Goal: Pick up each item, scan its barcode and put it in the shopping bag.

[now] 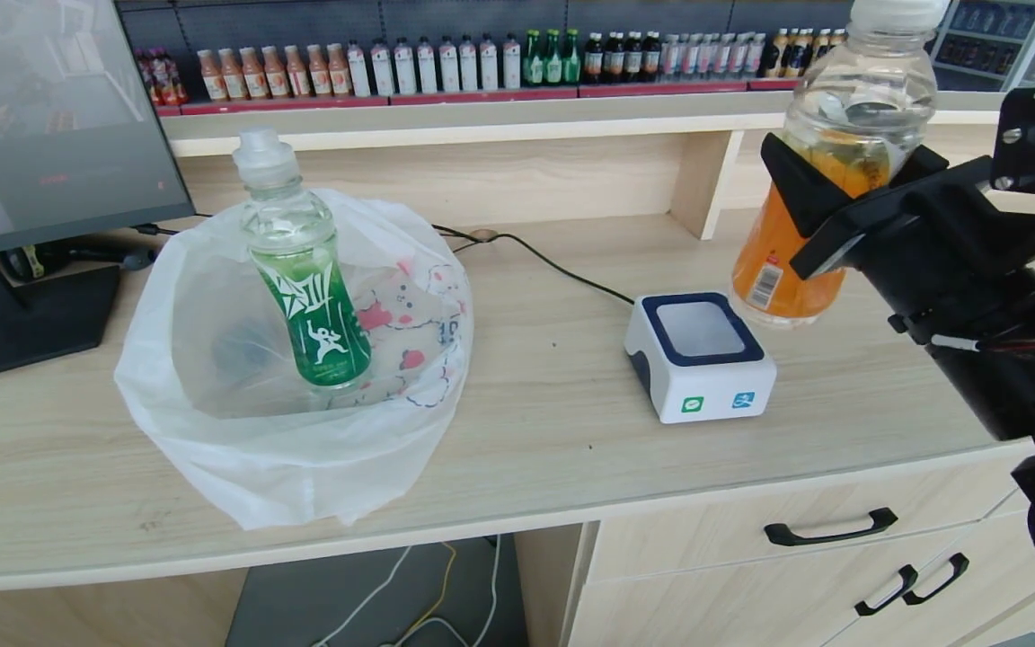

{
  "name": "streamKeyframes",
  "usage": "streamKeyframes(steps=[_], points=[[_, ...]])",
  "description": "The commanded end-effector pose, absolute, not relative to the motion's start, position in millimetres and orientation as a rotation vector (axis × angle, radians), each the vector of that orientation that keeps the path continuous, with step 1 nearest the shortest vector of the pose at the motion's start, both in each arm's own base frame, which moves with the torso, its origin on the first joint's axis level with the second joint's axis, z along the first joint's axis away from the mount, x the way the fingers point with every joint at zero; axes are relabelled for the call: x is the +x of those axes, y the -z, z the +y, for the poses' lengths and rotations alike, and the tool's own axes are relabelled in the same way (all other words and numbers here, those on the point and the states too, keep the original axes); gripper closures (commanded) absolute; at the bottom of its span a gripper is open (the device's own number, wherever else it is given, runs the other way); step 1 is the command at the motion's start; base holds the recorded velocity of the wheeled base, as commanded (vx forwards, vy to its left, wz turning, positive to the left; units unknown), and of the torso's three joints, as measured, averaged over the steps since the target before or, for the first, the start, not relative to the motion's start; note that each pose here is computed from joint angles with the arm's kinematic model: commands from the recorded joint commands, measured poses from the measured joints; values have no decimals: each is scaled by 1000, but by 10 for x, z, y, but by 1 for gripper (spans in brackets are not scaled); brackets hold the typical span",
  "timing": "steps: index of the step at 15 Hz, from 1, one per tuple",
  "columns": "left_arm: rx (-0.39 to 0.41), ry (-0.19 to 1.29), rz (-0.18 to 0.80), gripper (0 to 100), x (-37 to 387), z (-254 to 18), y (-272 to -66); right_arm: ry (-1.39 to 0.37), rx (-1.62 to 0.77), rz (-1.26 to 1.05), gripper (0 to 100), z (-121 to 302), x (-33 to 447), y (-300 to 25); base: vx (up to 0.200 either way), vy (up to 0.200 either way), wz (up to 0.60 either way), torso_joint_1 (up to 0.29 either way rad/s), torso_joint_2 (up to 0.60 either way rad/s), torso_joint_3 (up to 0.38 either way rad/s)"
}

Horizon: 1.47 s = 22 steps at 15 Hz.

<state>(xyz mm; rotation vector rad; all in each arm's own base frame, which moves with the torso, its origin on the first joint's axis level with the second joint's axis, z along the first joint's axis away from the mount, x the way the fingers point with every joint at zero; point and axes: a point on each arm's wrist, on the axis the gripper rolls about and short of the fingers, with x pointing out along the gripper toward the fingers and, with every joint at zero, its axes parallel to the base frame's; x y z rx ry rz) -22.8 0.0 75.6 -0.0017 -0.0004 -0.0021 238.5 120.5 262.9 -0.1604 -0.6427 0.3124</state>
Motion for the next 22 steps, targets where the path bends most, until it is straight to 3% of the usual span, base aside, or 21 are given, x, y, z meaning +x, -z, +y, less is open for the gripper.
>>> streamKeyframes(steps=[1,11,13,22], points=[[-2,2,-2,0,-228,0,-756,-324,-92,-598,100,1245,2266,-2527,0,0,0,0,0,0],[-2,3,-2,0,-228,0,-756,-355,-72,-561,100,1268,2197,-2403,0,0,0,0,0,0],[-2,3,-2,0,-228,0,-756,-362,-40,-570,100,1273,2204,-2440,200,200,0,7,5,2],[3,3,0,0,-228,0,-755,-416,12,-594,100,1365,2177,-2511,0,200,0,4,0,1]])
